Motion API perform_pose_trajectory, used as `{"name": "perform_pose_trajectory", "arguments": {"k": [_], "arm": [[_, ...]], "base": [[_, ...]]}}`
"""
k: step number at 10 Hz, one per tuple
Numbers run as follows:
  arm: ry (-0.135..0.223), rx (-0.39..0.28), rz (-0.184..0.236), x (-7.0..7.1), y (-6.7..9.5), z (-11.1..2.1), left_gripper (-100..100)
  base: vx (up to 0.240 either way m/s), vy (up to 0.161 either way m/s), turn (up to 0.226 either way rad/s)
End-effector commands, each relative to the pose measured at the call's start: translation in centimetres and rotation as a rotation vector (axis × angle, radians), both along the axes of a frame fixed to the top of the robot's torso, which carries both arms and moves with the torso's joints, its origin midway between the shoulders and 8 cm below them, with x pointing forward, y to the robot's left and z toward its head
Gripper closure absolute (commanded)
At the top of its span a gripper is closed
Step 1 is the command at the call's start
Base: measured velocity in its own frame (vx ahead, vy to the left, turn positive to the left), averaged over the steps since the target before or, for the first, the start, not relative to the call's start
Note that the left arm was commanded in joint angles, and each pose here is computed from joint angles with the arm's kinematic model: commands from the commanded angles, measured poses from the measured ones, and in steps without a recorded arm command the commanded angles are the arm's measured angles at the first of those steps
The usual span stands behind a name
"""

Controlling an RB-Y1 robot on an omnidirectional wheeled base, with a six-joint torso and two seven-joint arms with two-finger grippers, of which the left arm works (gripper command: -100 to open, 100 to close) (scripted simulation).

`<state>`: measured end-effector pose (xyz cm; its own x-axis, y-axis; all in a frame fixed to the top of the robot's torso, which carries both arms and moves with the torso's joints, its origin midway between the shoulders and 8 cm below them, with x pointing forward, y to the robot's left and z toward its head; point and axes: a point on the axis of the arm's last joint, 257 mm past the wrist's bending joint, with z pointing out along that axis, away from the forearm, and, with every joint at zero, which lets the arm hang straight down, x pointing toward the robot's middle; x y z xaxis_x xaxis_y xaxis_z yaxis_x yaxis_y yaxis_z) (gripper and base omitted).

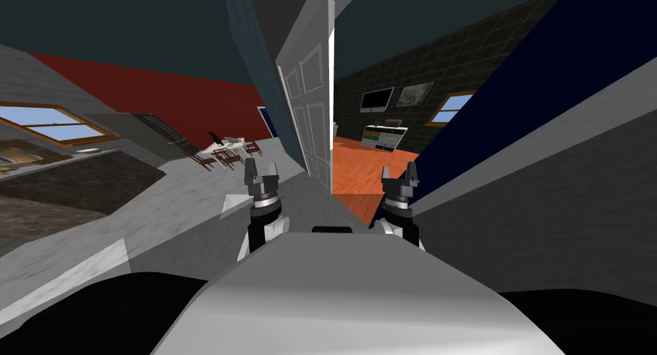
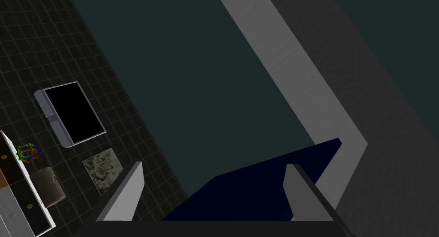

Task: Push the door open

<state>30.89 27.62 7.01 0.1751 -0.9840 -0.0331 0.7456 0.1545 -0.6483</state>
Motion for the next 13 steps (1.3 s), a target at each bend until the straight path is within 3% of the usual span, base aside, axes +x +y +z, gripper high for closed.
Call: {"name": "perform_pose_trajectory", "arguments": {"k": [1,8,9,13], "arm": [[0.024,-0.002,-0.017,0.9,-0.4,-1.3,-100],[0.122,-0.013,-0.083,4.3,-2.0,-6.5,-100],[0.122,-0.013,-0.083,4.3,-2.0,-6.5,-100],[0.192,-0.018,-0.127,6.3,-3.3,-10.3,-100]], "base": [[0.166,0.059,-0.052],[0.096,0.039,-0.078],[0.056,0.040,-0.036],[0.075,0.047,-0.086]]}}
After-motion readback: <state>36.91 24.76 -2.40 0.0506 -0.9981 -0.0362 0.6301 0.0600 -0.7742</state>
